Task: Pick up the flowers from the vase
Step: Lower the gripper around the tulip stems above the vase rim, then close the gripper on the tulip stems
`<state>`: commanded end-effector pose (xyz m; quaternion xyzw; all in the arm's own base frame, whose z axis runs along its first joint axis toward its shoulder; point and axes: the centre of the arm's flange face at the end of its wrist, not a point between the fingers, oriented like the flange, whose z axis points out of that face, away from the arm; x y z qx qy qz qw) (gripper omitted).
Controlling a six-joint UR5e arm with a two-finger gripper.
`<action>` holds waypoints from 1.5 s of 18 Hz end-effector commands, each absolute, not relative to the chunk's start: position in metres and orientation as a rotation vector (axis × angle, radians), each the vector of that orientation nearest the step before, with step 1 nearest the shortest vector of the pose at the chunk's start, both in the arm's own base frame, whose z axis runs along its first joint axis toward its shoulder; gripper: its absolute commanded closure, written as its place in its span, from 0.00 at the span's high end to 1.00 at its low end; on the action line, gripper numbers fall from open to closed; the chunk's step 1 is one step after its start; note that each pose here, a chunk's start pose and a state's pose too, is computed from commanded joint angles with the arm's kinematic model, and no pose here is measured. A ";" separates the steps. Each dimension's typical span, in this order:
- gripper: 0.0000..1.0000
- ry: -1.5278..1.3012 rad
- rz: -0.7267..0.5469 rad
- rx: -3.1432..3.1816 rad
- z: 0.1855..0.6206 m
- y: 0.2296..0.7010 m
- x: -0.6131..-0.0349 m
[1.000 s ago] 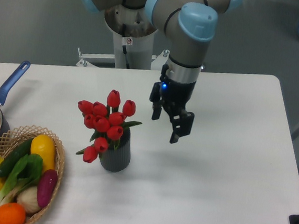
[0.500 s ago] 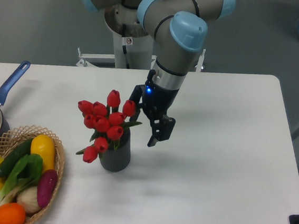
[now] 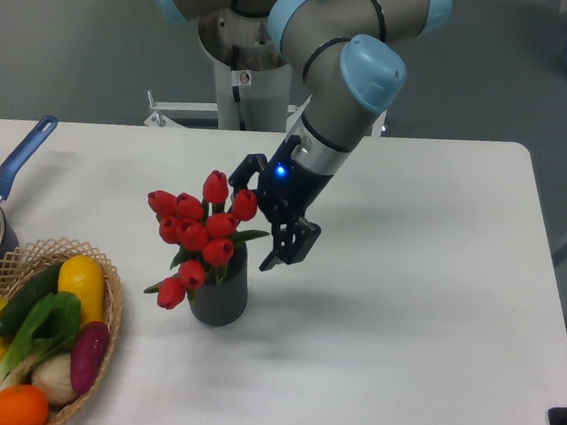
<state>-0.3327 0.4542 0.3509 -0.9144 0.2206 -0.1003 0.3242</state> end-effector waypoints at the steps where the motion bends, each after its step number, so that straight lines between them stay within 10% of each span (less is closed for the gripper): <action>1: 1.00 0.573 -0.274 -2.377 0.352 0.455 -0.331; 27: 1.00 0.535 -0.374 -2.206 0.338 0.472 -0.329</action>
